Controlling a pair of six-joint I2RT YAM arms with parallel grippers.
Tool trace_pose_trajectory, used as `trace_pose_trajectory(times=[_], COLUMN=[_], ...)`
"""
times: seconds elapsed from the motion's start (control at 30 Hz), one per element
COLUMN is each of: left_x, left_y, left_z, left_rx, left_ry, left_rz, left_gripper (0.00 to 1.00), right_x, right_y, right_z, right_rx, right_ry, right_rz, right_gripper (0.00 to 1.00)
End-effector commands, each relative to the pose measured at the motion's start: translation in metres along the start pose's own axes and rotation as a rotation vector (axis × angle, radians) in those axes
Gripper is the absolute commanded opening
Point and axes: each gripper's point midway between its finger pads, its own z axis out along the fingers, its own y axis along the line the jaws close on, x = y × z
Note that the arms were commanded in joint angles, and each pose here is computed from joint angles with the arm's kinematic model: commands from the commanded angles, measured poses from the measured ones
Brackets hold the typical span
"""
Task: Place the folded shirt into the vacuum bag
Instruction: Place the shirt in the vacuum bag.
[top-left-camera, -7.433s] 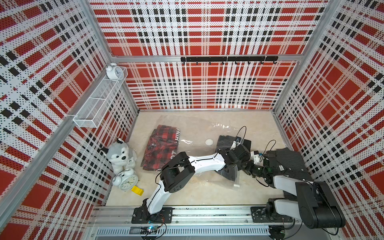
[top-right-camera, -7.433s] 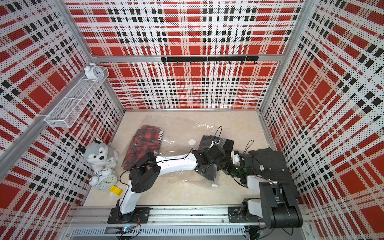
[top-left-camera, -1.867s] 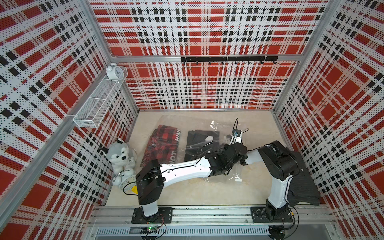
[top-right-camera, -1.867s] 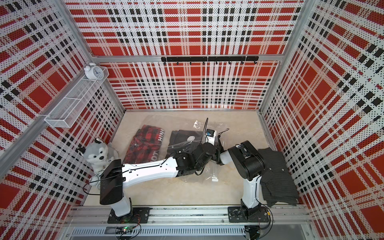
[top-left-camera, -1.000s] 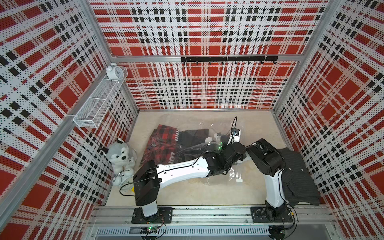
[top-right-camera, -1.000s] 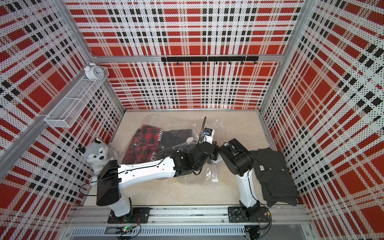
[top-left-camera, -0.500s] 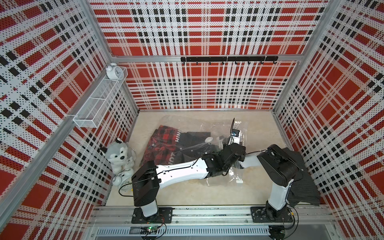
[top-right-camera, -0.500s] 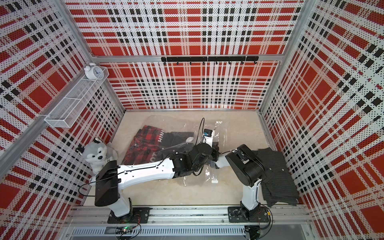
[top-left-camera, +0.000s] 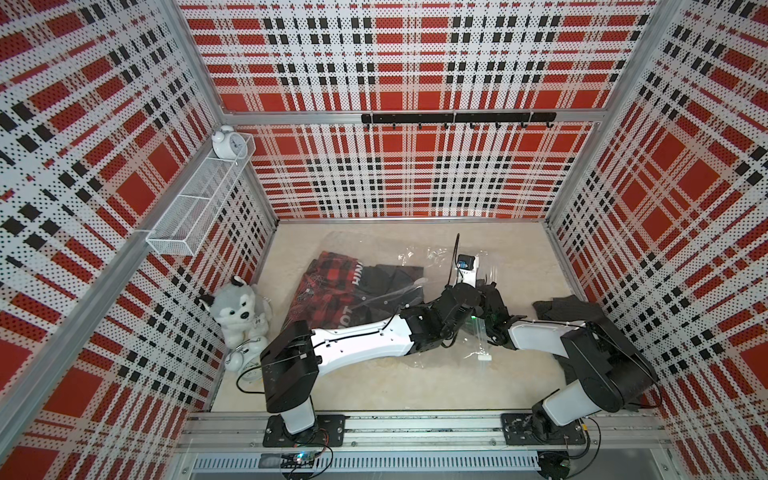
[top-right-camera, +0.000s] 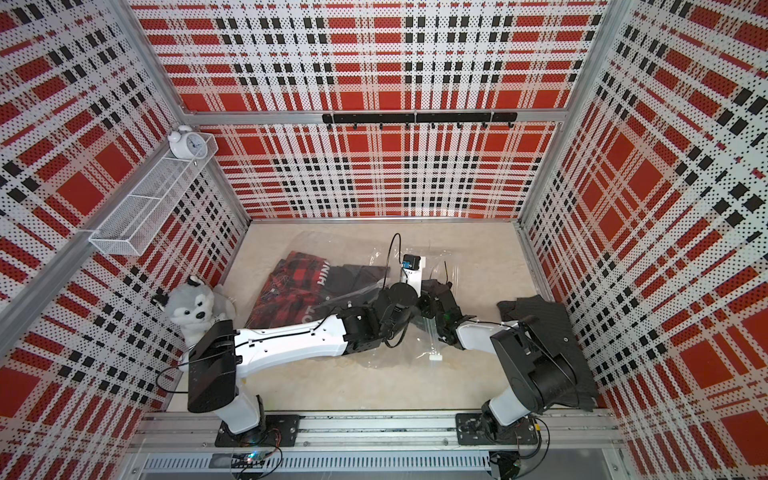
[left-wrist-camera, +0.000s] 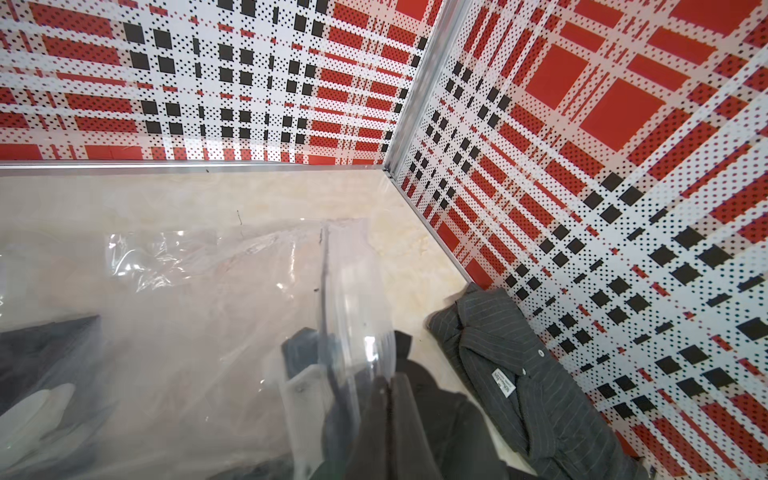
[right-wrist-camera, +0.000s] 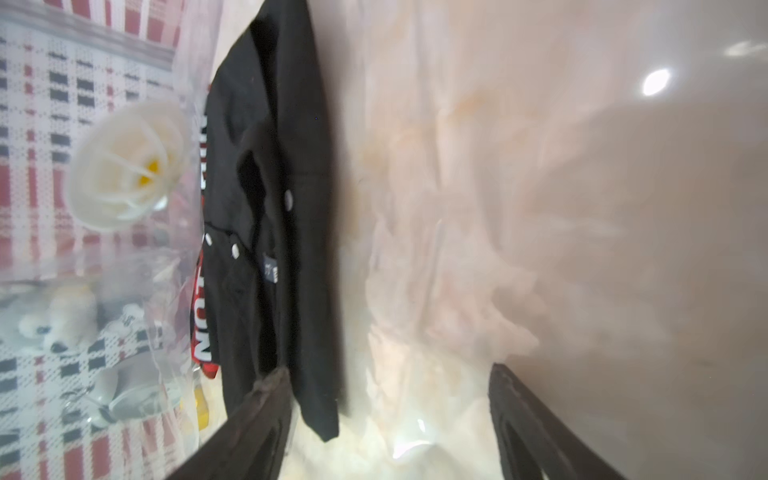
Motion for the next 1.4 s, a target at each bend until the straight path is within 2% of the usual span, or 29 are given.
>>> trace_pose_trajectory(times=[0.0, 0.1, 0.27, 0.53, 0.67, 0.83, 1.07, 1.23, 1.37], left_x=[0.019, 0.026, 0.035, 0.04, 0.03, 0.023, 0.034, 0.043, 0.055], left_y=[0.017, 0.028, 0.051, 0.111, 0.141, 0.146, 0.131, 0.099, 0.063], left_z=[0.008, 0.012, 0.024, 0.05, 0.059, 0.061, 0.07, 0.073, 0.073], left_rx=[-0.039, -0.052, -0.07, -0.162, -0.196, -0.187, -0.136, -0.059, 0.011], left_ry=[0.043, 0.048, 0.044, 0.031, 0.022, 0.011, 0.041, 0.063, 0.088], left_rz=[0.016, 0.016, 0.008, 0.045, 0.03, 0.03, 0.029, 0.024, 0.035], left_gripper=[0.0, 0.0, 0.0, 0.0, 0.0, 0.0, 0.0, 0.0, 0.0], right_x=[-0.01, -0.019, -0.033, -0.065, -0.09, -0.1, -0.08, -0.079, -0.093], right_y=[-0.019, -0.034, -0.047, -0.025, 0.0, 0.0, -0.025, -0.037, -0.064], right_z=[-0.008, -0.01, 0.01, 0.063, 0.065, 0.014, -0.074, -0.134, -0.182], right_rx=[0.059, 0.115, 0.119, 0.019, -0.003, 0.16, 0.298, 0.318, 0.448], right_ry=[-0.036, -0.066, -0.055, -0.028, -0.039, -0.094, -0.156, -0.25, -0.35], right_rz=[-0.016, -0.019, 0.019, 0.032, -0.016, -0.118, -0.147, -0.106, -0.068], right_gripper=[0.75, 0.72, 0.69, 0.67, 0.68, 0.74, 0.81, 0.86, 0.87])
